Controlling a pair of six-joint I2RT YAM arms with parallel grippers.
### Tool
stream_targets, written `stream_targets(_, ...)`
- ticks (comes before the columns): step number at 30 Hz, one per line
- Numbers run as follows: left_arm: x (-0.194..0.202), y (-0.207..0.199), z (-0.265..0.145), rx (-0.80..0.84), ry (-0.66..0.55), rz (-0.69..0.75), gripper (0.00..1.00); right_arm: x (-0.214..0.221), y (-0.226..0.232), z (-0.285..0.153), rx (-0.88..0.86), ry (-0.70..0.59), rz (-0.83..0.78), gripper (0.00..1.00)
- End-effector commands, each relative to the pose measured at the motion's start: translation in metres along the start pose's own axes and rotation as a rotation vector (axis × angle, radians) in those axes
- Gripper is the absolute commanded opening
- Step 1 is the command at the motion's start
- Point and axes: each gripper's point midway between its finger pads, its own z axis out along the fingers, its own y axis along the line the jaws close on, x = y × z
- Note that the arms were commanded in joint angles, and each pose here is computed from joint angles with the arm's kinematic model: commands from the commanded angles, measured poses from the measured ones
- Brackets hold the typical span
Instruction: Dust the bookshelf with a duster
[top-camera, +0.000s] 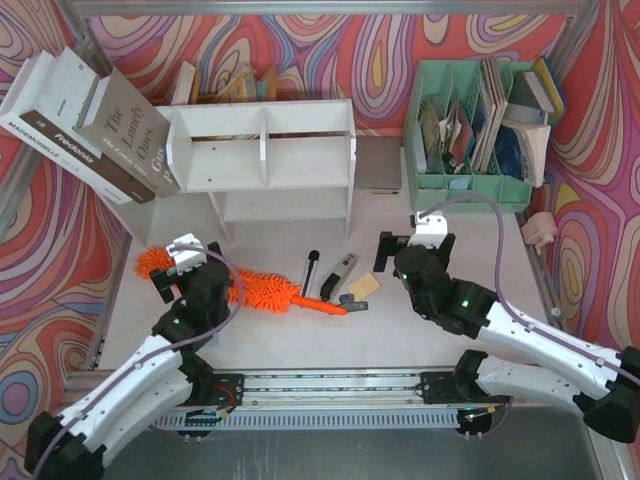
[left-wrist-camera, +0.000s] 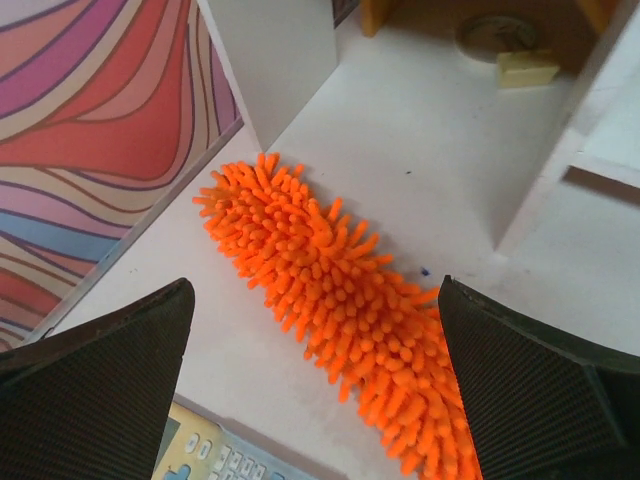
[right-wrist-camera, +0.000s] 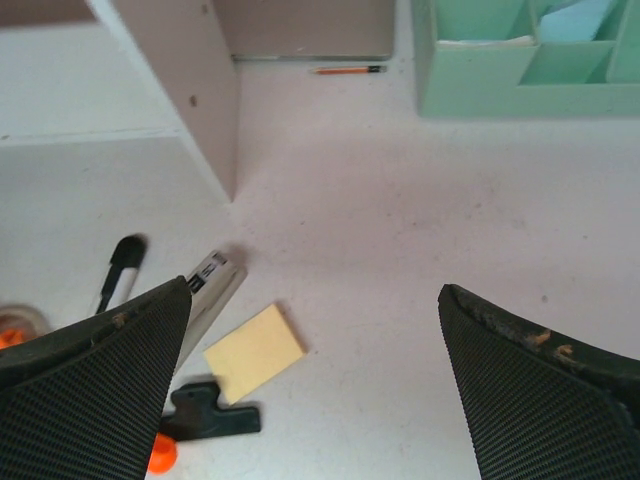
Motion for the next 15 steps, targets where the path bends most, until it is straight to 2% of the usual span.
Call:
stream_targets(1,0.012,-0.009,0.024,0.034,0.021,0.009,0.98,-0.017,-0.019,0.011,0.077,-0.055,0.012,0.99)
stream_targets(6,0.028,-0.006,0.057,0.000,0.001,-0.070,0.98,-0.015,-0.057,0.037,0.204,-0.059,-0.035,0.99)
stream_targets(11,0.047,-0.011,0.079,0.002,-0.043,-0.053,0.98,0.005,-0.089,0.069,0.295,0.011,-0.047,0.99)
stream_targets(15,0.047,-0.015,0.093,0.025,-0.096,-0.060,0.98,0.025,-0.111,0.093,0.358,0.039,-0.067,0.99)
